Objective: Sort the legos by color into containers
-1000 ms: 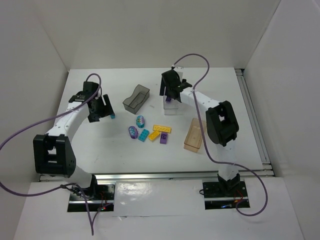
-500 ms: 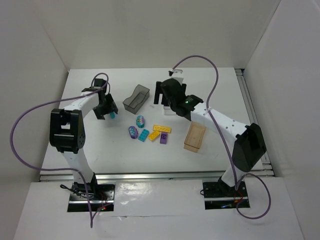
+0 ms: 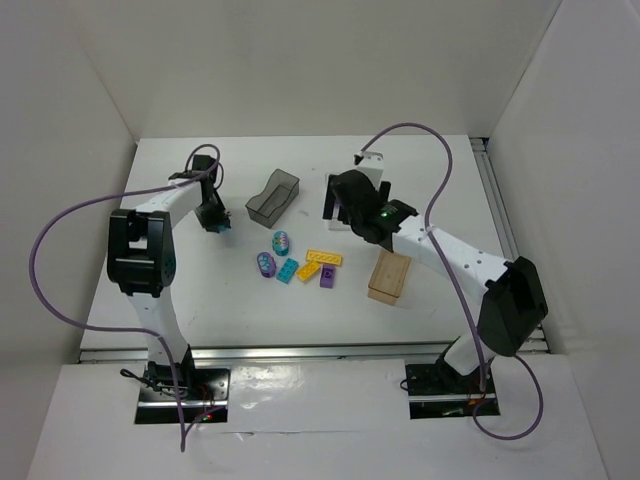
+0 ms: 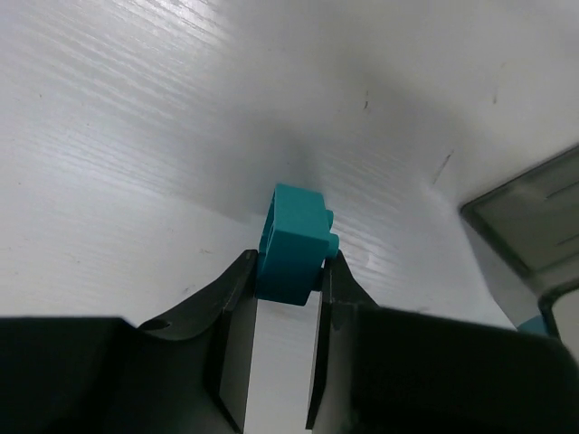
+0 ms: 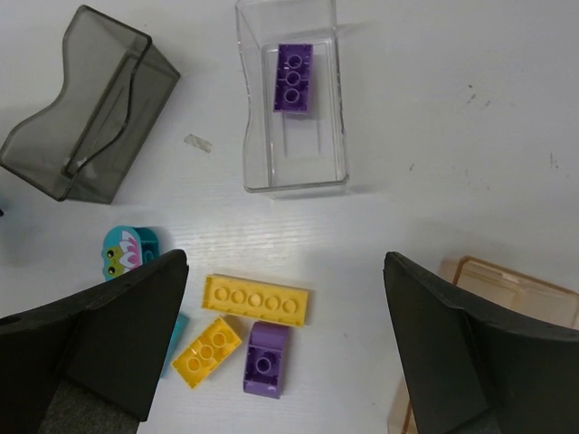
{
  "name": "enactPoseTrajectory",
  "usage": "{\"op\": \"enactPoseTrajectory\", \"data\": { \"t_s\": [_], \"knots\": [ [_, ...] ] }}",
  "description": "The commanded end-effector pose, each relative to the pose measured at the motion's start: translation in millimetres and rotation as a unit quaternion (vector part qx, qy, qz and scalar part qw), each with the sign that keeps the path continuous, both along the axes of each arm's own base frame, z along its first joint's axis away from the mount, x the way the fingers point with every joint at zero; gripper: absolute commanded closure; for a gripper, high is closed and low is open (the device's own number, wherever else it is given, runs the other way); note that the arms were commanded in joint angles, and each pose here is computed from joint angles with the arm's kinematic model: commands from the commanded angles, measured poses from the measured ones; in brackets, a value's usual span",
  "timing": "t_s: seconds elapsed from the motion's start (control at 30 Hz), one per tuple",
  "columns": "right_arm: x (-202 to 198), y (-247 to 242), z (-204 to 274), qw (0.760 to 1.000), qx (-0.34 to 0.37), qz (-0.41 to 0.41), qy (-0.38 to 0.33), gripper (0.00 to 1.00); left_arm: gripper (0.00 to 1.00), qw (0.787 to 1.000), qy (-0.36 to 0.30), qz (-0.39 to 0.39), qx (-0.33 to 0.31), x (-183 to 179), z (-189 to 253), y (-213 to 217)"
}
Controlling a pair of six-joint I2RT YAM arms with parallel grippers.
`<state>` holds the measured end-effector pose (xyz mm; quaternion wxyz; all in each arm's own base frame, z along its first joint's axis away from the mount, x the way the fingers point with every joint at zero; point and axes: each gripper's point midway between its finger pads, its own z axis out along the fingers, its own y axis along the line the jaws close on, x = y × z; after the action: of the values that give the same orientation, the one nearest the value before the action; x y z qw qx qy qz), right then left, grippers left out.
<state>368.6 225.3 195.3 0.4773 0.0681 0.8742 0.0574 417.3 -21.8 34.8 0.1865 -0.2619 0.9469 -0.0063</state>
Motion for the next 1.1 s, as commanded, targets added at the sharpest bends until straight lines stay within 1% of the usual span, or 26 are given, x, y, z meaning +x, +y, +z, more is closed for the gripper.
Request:
{"op": "enactPoseTrajectory", "data": {
  "t_s": [0.0,0.03,0.07,0.1,0.2,0.27,0.3,0.33,0.43,0.5,0.53,0.57,0.63,0.67,0.7,0.77,0.83,0.87,0.9,0.93,0.97,1.0,1.07],
  "knots": [
    [-11.2,-19.1,17.0,1.0,0.006,-0.023,-0.017,0.04,0.8,0.999,-0.044,-0.007,0.003,9.9,38.0,-6.4],
    [-16.7,-21.3,13.8,1.0,0.007,-0.018,-0.013,0.04,0.8,0.997,-0.07,-0.014,0.001,13.4,59.2,-12.6],
    [-20.2,-23.5,11.9,1.0,0.013,-0.023,-0.008,0.04,0.8,0.997,-0.081,-0.011,0.005,13.8,67.5,-10.8],
    [-24.4,-27.1,3.7,1.0,0.002,-0.024,0.004,0.04,0.81,0.995,-0.095,-0.031,0.001,16.6,79.1,-23.1],
    [-37.4,-34.0,-7.0,0.999,0.0,-0.032,0.018,0.04,0.81,0.987,-0.144,-0.064,-0.018,31.4,112.4,-49.8],
    [-45.2,-36.5,-8.3,0.999,-0.003,-0.028,0.021,0.04,0.81,0.985,-0.15,-0.082,-0.022,39.7,115.9,-63.1],
    [-49.7,-40.0,-17.0,0.999,-0.009,-0.032,0.032,0.04,0.81,0.985,-0.143,-0.089,-0.026,44.6,108.3,-70.7],
    [-53.3,-38.8,-16.6,0.999,-0.008,-0.027,0.031,0.04,0.8,0.983,-0.15,-0.1,-0.029,50.7,114.7,-82.2],
    [-65.4,-41.9,-25.8,0.999,-0.018,-0.026,0.037,0.03,0.78,0.983,-0.14,-0.116,-0.027,62.3,105.0,-96.5],
    [-70.8,-40.7,-31.8,0.998,-0.026,-0.015,0.047,0.03,0.72,0.982,-0.137,-0.124,-0.032,66.4,100.3,-104.9],
    [-74.4,-35.3,-32.4,0.998,-0.029,-0.001,0.049,0.03,0.67,0.982,-0.133,-0.128,-0.038,69.4,95.9,-108.1],
    [-79.7,-27.0,-33.0,0.998,-0.027,0.014,0.051,0.03,0.53,0.981,-0.132,-0.134,-0.042,67.8,96.0,-114.1],
    [-83.8,-17.3,-34.6,0.998,-0.023,0.033,0.051,0.03,0.33,0.981,-0.136,-0.134,-0.043,72.6,97.2,-115.4],
    [-88.6,-7.2,-34.0,0.997,-0.021,0.056,0.051,0.03,0.28,0.981,-0.131,-0.139,-0.043,71.5,92.1,-119.9],
    [-88.2,1.0,-30.7,0.997,-0.008,0.065,0.044,0.03,0.21,0.98,-0.136,-0.139,-0.043,73.8,96.0,-120.5],
    [-88.1,14.2,-35.1,0.995,-0.003,0.084,0.05,0.03,0.14,0.979,-0.14,-0.144,-0.041,72.8,103.8,-119.9],
    [-81.0,37.4,-32.9,0.993,0.011,0.105,0.049,0.03,0.12,0.975,-0.163,-0.145,-0.04,72.6,125.2,-122.7],
    [-80.8,48.4,-33.4,0.992,0.012,0.119,0.049,0.03,0.12,0.976,-0.158,-0.145,-0.039,70.4,123.9,-122.1],
    [-76.4,56.2,-33.9,0.991,0.014,0.126,0.047,0.03,0.12,0.974,-0.178,-0.139,-0.03,69.7,142.1,-117.2],
    [-69.3,64.4,-32.6,0.991,0.016,0.129,0.039,0.02,0.13,0.974,-0.181,-0.134,-0.023,65.0,150.5,-112.9],
    [-65.3,81.0,-40.9,0.988,0.012,0.145,0.047,0.02,0.13,0.974,-0.19,-0.125,-0.009,63.1,160.8,-105.7],
    [-60.0,87.4,-43.9,0.988,0.008,0.148,0.046,0.02,0.13,0.971,-0.213,-0.111,-0.008,58.7,183.3,-96.7],
    [-46.5,110.0,-53.2,0.986,0.009,0.16,0.049,0.0,0.13,0.972,-0.217,-0.089,-0.001,49.6,193.1,-73.1]
  ]
}}
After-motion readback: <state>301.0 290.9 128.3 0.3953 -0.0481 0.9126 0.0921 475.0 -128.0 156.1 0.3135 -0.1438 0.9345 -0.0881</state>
